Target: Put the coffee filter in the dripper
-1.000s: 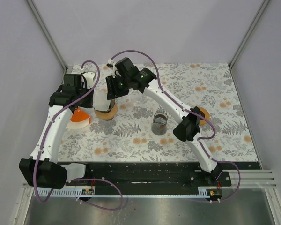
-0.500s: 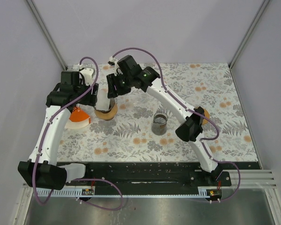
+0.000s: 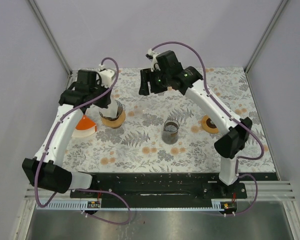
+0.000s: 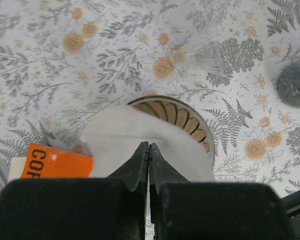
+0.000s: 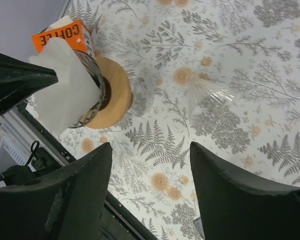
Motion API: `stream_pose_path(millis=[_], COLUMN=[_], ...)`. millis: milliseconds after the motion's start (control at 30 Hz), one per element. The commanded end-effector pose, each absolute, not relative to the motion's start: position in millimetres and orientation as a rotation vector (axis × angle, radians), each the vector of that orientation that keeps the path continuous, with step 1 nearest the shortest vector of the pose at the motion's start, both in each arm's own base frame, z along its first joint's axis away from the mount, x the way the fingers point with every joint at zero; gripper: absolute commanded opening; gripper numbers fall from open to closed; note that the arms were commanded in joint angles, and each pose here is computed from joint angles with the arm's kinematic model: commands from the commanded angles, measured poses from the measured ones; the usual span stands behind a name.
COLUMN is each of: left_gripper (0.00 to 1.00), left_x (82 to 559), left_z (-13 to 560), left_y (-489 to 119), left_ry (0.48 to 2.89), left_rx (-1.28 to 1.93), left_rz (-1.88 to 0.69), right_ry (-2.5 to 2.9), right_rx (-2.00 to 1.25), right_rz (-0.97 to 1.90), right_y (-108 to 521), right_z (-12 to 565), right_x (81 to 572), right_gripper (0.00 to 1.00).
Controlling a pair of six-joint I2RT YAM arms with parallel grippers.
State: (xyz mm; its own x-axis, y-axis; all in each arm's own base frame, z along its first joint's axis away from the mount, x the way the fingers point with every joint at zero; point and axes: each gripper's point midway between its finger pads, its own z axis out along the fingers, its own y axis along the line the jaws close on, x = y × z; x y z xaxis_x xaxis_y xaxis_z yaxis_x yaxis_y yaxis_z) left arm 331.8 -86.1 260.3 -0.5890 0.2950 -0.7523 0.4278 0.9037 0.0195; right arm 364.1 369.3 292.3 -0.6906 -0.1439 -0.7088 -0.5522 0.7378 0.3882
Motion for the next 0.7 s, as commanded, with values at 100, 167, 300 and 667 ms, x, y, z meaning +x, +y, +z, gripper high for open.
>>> stream_pose_path(millis=[100,167,300,667], left_gripper=[0.00,0.00,0.00,0.00], left_x=[352.4,352.9,345.0,333.4], left_z=[231.5,221.2,191.6,140.3], left_y=[-101.7,-102.7,-105.4,-98.7], left_ry=[2.291,2.318,2.395,2.476], left_rx=[0.628,0.634,0.662,0.706], left_rz=[-0.143,-0.148,-0.177,-0.157], right_ry=[2.138,2.140,2.157,2.174], right_rx=[-0.404,-0.392,-0.399,-0.403], right_rz=[0.749,0.744,0.738,0.740], right_y=[321.9,315.5,312.9,313.6], right_z=[316.1,314.6,306.7,298.0], right_x=[370.2,369.7,367.7,367.6], right_gripper=[0.73,0.73,0.73,0.74])
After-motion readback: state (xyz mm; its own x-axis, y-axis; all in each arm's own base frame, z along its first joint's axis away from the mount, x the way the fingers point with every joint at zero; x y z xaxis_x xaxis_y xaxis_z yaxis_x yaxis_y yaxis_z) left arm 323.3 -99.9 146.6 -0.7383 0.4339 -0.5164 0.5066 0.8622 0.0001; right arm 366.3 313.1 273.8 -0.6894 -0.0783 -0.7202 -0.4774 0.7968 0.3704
